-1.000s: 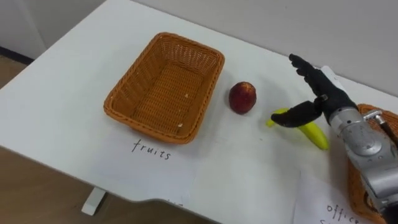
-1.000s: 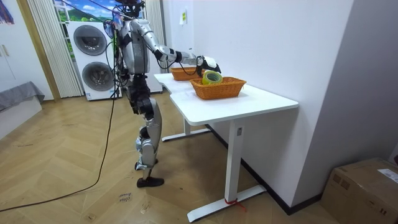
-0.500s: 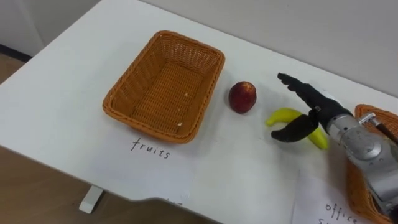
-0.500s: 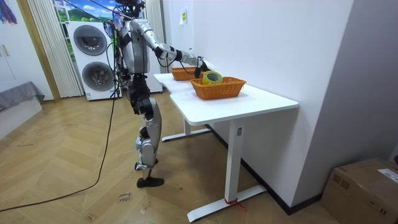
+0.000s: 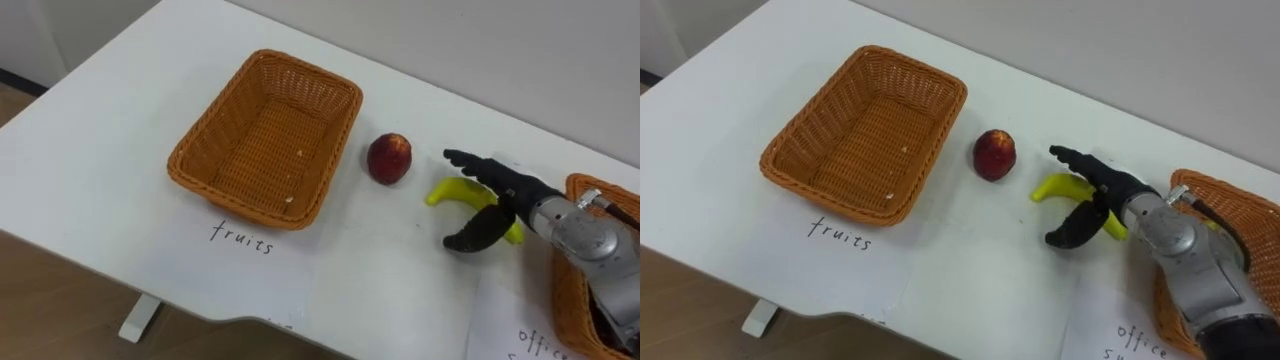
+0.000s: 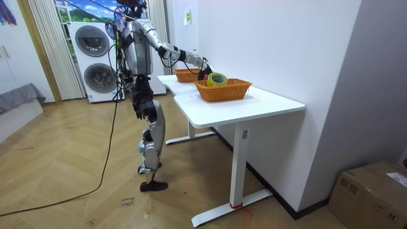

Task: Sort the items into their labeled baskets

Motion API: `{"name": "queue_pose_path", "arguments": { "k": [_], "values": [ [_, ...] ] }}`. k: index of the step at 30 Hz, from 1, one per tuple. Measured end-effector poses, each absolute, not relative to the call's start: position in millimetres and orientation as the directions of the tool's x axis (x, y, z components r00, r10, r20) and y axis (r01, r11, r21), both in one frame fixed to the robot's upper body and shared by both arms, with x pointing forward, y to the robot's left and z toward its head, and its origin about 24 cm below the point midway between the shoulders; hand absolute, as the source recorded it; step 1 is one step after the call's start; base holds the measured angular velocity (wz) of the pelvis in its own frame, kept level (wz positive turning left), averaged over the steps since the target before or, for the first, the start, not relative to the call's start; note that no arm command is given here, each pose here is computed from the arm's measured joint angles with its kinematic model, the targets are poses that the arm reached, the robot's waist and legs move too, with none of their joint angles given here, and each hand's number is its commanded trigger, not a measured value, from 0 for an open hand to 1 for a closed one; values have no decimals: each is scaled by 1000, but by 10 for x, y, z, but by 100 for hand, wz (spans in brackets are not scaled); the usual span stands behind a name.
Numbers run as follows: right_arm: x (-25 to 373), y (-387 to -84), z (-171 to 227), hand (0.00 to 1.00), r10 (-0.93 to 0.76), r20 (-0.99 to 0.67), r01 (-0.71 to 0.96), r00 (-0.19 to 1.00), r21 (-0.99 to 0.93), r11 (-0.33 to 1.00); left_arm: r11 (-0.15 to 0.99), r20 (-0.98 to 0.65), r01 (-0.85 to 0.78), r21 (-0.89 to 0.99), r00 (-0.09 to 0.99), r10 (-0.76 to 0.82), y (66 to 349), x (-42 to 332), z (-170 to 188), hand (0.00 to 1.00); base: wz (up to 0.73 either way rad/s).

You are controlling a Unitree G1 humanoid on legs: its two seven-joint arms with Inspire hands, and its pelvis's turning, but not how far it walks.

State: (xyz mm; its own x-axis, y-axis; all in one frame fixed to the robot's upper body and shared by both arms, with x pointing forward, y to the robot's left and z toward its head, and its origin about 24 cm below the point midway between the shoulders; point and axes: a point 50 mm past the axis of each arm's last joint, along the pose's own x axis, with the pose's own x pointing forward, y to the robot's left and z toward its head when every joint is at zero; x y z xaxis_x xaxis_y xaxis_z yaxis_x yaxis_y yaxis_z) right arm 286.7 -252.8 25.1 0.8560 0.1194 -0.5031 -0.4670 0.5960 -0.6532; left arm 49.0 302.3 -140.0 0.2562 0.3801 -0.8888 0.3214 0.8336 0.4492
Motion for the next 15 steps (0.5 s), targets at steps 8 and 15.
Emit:
{"name": "queue_pose_path", "arguments": {
  "k": [8,15],
  "values": [
    [2842,-2585,212,0,98,-559,-510,823,-652,560,832,-892,330,445,242,381,3074,474,-1381,0,0],
    [2834,-2598,209,0,102,-577,-527,810,-641,558,826,-887,332,456,246,391,3112,489,-1362,0,0]
  ]
}}
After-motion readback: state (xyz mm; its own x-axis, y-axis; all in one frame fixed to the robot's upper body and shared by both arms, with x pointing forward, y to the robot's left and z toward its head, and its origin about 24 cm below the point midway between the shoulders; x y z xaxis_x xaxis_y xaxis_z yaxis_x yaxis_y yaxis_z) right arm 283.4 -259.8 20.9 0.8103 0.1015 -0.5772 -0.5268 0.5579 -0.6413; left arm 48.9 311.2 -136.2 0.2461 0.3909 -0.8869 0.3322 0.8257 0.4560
